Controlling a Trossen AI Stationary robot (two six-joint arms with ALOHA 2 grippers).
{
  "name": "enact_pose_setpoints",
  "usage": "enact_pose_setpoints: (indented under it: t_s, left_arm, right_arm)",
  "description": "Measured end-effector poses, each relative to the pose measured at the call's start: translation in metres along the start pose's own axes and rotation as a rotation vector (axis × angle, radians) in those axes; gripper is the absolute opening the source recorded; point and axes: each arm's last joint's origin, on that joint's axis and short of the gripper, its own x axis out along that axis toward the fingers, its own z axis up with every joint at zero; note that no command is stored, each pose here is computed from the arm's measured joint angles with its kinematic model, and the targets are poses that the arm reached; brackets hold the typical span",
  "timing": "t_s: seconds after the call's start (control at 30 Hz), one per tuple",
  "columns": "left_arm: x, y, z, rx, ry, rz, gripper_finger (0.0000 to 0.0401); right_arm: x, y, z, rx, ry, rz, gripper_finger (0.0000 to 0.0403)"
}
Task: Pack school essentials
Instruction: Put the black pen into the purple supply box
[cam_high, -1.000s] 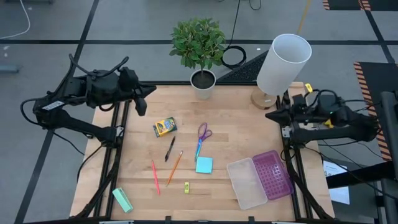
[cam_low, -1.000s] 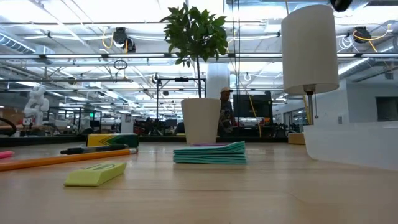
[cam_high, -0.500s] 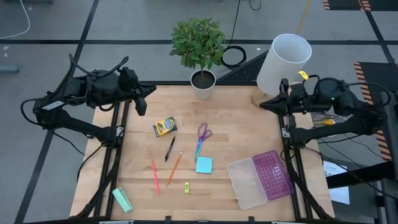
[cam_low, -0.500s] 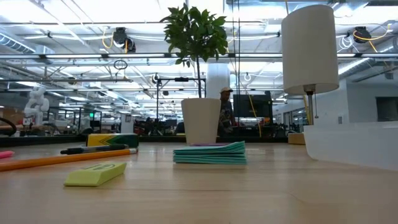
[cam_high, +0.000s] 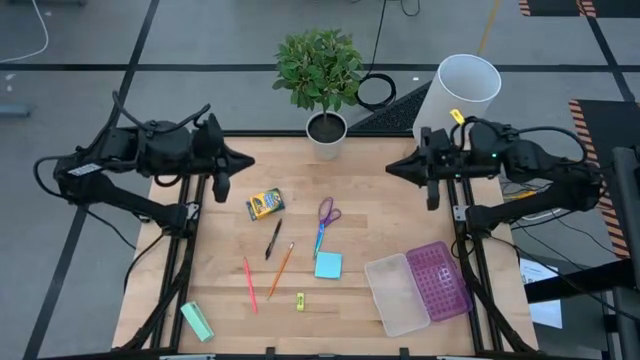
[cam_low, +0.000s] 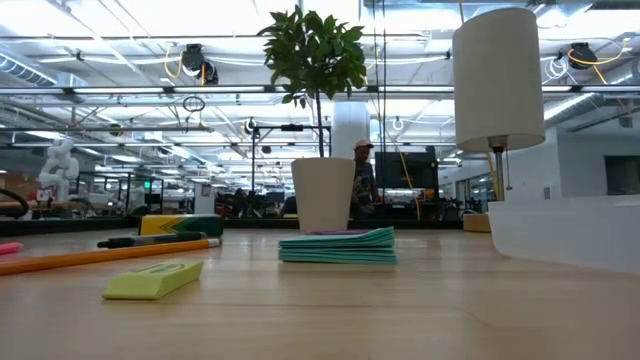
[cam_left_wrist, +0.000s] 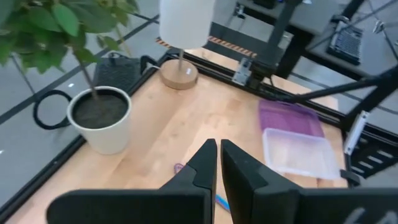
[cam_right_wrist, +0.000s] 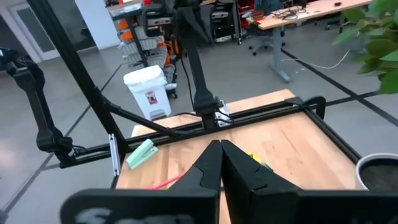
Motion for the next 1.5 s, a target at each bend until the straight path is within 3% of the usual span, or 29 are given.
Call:
enact_pose_setpoints:
  t_s: [0.27, 0.43, 0.53, 0.67, 1.0, 1.27, 1.5]
  left_arm:
    - [-0.001, -0.008, -0.01, 0.001, 0.079, -0.028, 0.0026]
    - [0.006, -0.011, -0.012, -0.159, 0.114, -0.012, 0.0026]
    - [0.01, -0.014, -0.013, -0.183, 0.133, -0.021, 0.0026]
    - [0.023, -0.023, -0.016, -0.218, 0.182, -0.028, 0.0027]
    - [0.073, -0.036, -0.028, -0.376, 0.338, 0.087, 0.0029]
    - [0.106, -0.039, -0.05, -0.454, 0.565, 0.236, 0.0109]
    - [0.135, -0.043, -0.069, -0.494, 0.709, 0.383, 0.0152]
  right_arm:
    - [0.015, 0.0, -0.001, 0.054, 0.01, -0.001, 0.0]
    - [0.019, 0.0, -0.002, 0.078, 0.017, -0.002, 0.0]
    - [0.02, 0.0, -0.002, 0.074, 0.019, -0.003, 0.0]
    - [0.019, 0.0, -0.002, 0.071, 0.018, -0.002, 0.0]
    - [0.019, 0.0, -0.002, 0.071, 0.019, -0.002, 0.0]
    - [0.019, 0.0, -0.002, 0.086, 0.019, -0.001, 0.0]
    - [0.019, 0.0, -0.002, 0.303, 0.02, 0.0, 0.0]
